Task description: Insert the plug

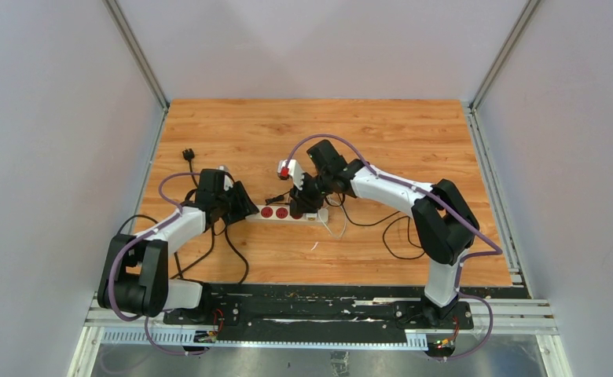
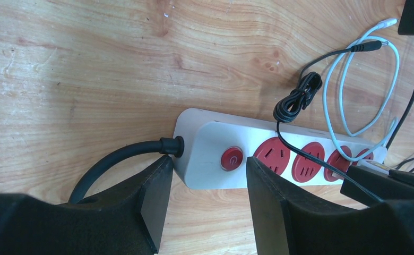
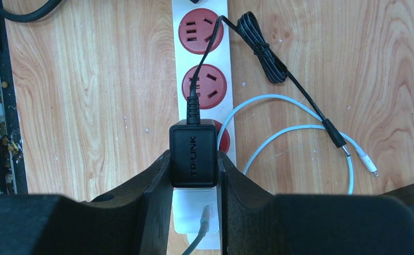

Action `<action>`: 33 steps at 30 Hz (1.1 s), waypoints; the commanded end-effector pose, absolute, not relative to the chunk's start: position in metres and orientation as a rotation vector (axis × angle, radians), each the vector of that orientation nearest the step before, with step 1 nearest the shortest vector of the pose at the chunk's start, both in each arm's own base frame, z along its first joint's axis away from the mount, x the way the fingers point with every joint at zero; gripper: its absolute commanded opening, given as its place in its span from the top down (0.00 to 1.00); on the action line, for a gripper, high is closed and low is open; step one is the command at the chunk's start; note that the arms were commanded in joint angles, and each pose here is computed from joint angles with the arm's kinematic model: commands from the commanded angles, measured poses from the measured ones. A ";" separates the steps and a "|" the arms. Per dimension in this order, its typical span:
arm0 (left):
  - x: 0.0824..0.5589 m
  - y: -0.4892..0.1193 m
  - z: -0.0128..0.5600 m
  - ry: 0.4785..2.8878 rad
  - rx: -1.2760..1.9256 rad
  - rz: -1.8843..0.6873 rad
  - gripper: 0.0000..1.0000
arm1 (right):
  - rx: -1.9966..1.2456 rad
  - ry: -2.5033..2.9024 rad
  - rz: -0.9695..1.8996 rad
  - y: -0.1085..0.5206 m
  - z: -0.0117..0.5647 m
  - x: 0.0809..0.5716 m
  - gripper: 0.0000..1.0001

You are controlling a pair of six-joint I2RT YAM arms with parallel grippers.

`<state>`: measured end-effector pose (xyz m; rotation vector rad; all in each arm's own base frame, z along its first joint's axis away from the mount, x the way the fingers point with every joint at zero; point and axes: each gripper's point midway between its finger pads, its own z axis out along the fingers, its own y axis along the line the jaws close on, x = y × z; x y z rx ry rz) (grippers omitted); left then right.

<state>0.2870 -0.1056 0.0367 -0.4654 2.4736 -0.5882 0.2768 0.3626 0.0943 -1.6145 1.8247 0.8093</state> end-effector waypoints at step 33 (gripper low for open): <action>0.312 -0.116 0.060 2.417 -0.404 -0.657 0.45 | -1.734 1.914 0.519 0.341 0.052 0.269 1.00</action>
